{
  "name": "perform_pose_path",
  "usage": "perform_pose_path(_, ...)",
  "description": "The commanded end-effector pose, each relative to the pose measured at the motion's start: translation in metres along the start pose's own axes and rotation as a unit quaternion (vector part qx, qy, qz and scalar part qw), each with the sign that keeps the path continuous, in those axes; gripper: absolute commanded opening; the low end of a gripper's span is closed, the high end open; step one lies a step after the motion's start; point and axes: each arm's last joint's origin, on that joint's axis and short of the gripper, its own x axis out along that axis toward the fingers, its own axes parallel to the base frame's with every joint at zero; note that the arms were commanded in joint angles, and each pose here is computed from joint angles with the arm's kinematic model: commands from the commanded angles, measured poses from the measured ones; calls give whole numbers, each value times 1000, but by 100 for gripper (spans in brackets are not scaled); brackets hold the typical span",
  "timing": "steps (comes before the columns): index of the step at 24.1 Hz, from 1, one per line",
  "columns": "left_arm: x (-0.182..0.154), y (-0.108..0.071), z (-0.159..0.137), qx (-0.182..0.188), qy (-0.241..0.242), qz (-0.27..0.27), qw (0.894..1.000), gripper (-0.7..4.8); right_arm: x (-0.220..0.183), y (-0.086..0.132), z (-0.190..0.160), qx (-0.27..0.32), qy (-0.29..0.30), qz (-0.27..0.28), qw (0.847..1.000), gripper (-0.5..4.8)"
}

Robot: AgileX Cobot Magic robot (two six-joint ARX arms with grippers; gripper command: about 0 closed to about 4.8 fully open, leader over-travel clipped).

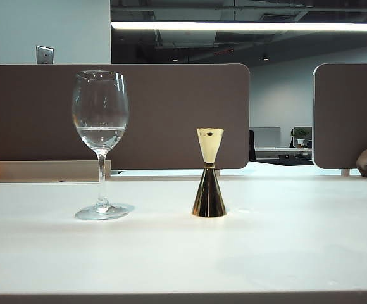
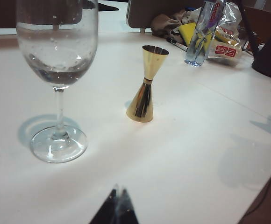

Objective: Pick up the jigger and pour the water inside into the glass.

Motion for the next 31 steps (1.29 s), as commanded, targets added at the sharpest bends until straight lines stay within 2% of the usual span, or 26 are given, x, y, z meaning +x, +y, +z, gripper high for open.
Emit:
perform_pose_path(1,0,0,0,0,1,-1,1000,-5,-1,0,-2,0,-1,0,1000,-1)
perform_pose_path(6,0,0,0,0,1,-1,1000,-5,-6,1,3,-4,-40,5,999,-1)
perform_pose_path(8,0,0,0,0,1,-1,1000,-5,-9,2,8,-8,-74,10,997,-1)
perform_pose_path(15,0,0,0,0,1,-2,1000,-5,-10,2,9,-8,-78,10,997,0)
perform_pose_path(16,0,1,0,1,0,8,1000,-5,-10,2,9,-8,-77,10,997,-1)
perform_pose_path(18,0,5,0,3,-1,83,997,-5,-10,2,9,-8,-78,10,997,0)
perform_pose_path(23,-1,10,0,4,-6,201,980,-5,-10,2,9,-8,-78,10,997,-1)
perform_pose_path(31,0,8,0,5,-4,199,980,-5,-10,2,9,-8,-77,10,997,-1)
